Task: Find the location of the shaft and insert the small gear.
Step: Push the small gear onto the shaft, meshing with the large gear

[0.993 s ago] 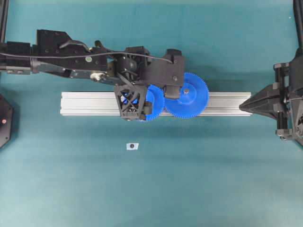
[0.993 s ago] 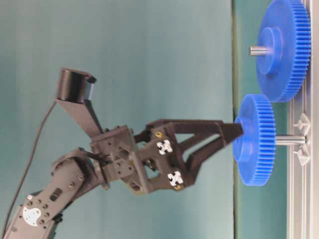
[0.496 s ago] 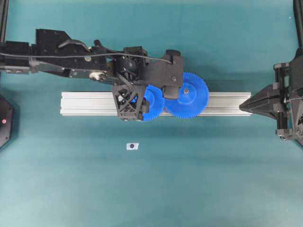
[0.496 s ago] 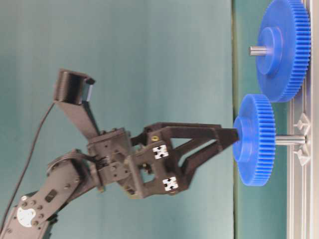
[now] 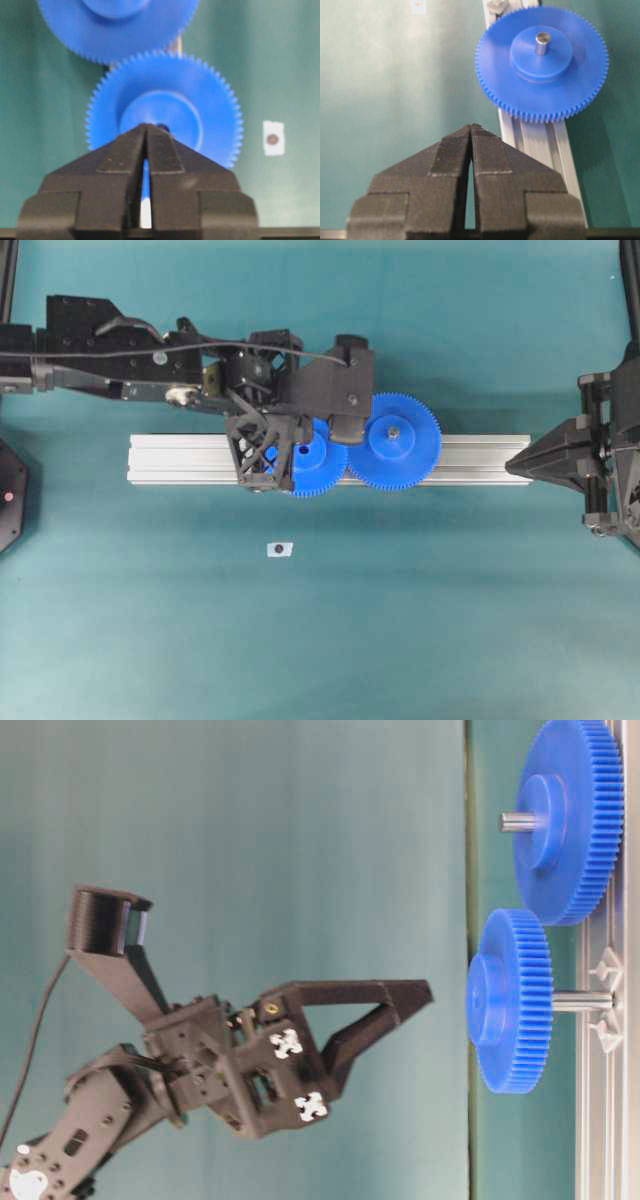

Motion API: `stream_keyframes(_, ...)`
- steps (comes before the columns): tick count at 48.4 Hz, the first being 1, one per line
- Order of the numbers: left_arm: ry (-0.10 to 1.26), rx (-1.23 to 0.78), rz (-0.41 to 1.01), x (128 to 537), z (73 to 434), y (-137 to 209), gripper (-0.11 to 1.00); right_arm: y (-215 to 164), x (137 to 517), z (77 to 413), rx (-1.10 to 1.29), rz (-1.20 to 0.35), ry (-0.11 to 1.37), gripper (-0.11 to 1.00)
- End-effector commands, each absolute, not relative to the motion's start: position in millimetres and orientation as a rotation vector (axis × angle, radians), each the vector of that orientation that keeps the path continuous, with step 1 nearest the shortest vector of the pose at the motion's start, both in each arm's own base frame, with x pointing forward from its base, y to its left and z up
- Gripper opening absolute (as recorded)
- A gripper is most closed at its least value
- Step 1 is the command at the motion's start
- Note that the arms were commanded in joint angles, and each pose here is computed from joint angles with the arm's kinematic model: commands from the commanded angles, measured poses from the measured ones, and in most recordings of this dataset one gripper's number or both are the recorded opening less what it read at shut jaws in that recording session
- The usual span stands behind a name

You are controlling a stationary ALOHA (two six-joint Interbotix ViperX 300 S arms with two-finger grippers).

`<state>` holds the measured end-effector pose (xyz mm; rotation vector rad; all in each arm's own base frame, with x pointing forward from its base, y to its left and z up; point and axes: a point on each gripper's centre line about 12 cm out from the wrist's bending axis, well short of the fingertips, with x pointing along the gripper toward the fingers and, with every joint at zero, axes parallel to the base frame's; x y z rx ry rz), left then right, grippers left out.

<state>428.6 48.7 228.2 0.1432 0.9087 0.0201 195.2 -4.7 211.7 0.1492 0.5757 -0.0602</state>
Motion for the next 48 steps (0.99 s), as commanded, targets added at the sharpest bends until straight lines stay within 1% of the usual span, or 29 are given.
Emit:
stream_keyframes(1,0.903,0.145,0.021,431.7,223.2,48.5,0.01,-5.1,197.7,215.9,0.157,-0.063,0.557,0.06)
stream_keyframes(9,0.928,0.138,0.013,436.1,210.9,44.9,0.01,-4.8,197.1,215.0,0.157,-0.061,0.559,0.06)
stream_keyframes(25,0.908,0.138,-0.014,434.5,228.7,26.0,0.01,-5.1,196.2,213.5,0.157,-0.063,0.562,0.06)
stream_keyframes(36,0.920,0.126,-0.011,433.3,226.0,24.7,0.01,-5.1,195.0,210.6,0.157,-0.064,0.569,0.06)
stream_keyframes(48,0.895,0.128,-0.008,436.9,234.5,25.5,0.01,-5.1,195.3,211.0,0.159,-0.064,0.565,0.06)
